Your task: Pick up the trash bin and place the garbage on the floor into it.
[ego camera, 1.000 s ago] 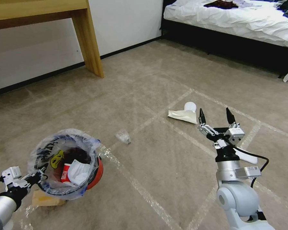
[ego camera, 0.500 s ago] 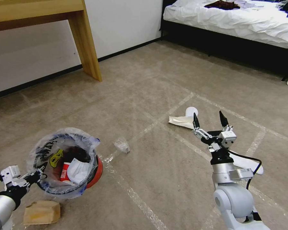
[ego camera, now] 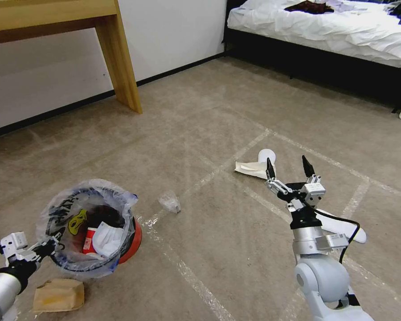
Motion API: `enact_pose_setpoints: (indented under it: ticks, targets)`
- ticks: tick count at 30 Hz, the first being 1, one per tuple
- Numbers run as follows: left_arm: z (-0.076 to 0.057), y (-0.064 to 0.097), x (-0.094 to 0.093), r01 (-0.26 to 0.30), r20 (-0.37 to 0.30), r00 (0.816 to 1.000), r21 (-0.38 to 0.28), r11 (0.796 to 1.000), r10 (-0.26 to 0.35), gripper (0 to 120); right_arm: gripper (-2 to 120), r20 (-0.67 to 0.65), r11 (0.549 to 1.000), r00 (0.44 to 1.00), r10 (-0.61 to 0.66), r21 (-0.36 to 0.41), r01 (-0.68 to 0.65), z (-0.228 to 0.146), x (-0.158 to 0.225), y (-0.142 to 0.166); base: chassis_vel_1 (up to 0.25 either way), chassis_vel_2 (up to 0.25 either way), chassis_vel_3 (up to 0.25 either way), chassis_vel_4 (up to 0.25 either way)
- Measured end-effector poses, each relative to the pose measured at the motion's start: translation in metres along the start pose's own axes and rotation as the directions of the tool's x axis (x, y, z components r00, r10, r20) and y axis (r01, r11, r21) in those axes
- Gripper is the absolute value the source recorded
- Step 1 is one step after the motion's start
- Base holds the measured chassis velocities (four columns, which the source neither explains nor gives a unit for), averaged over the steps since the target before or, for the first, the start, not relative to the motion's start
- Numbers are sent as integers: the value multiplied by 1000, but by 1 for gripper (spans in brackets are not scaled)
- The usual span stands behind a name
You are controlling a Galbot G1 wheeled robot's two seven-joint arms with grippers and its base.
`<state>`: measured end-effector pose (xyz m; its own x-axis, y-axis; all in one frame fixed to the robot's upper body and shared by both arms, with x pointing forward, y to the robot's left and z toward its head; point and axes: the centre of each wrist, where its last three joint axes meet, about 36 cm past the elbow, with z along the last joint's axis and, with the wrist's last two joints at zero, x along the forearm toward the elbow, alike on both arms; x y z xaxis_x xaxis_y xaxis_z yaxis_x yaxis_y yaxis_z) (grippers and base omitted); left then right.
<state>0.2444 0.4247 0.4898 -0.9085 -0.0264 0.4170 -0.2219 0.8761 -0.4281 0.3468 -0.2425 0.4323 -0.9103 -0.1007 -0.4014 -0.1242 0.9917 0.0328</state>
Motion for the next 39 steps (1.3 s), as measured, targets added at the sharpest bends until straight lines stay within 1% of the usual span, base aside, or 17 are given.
enact_pose_setpoints:
  ticks: [14, 39]
  targets:
    - [4, -1, 1, 0, 0, 1000, 10, 1000, 0, 1, 100, 4, 1000, 1000, 1, -2, -1, -3, 1, -1, 0, 0, 0, 0]
    - [4, -3, 1, -2, 6, 1000, 18, 1000, 1, 1, 100, 1, 1000, 1000, -4, -16, 4, 0, -3, -1, 0, 0, 0, 0]
